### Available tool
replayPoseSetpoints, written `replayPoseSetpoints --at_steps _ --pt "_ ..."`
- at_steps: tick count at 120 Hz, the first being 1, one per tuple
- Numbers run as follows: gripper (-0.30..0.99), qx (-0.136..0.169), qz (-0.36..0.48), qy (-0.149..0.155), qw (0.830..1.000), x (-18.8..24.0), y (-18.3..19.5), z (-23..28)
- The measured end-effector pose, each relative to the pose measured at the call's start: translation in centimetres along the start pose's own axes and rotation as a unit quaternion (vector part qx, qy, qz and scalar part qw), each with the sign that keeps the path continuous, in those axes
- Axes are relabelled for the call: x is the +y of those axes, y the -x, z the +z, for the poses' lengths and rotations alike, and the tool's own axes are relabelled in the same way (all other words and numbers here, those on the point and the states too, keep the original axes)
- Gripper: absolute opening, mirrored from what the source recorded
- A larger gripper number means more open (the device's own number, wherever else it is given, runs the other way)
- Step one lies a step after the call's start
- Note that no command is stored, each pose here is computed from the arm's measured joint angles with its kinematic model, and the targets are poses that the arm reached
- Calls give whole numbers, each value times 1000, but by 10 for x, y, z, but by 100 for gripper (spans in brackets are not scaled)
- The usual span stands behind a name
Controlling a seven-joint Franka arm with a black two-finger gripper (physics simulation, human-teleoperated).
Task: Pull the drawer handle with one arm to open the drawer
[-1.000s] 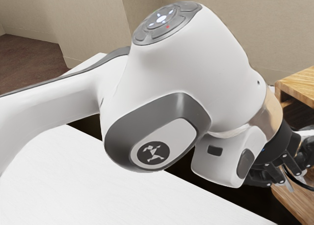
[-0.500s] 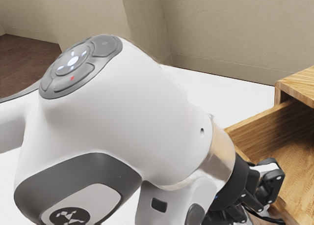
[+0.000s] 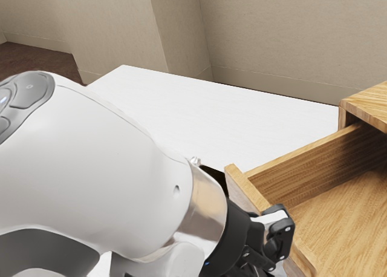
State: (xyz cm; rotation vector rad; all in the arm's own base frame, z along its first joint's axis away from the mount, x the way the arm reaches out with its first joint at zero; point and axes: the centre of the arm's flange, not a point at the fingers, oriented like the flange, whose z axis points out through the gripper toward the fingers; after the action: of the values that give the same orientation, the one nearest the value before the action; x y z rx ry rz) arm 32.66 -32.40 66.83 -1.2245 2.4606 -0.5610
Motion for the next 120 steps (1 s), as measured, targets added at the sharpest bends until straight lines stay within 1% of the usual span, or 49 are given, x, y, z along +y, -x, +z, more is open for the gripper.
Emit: replayPoseSetpoints --at_steps 24,32,57,75,97,112,120 --pt "-8 -10 -6 -10 1000 11 -2 -9" --pt "-10 -13 -8 -8 1000 17 -2 -7" --pt "-10 -10 -19 -11 1000 20 -1 -5" --pt "3 -11 -20 -6 1000 21 -2 -4" --pt "11 -14 -18 -5 1000 22 -5 -8" --pt "13 -15 -14 -16 1000 20 -13 -26" --pt "14 -8 -12 -47 999 4 -21 -71"
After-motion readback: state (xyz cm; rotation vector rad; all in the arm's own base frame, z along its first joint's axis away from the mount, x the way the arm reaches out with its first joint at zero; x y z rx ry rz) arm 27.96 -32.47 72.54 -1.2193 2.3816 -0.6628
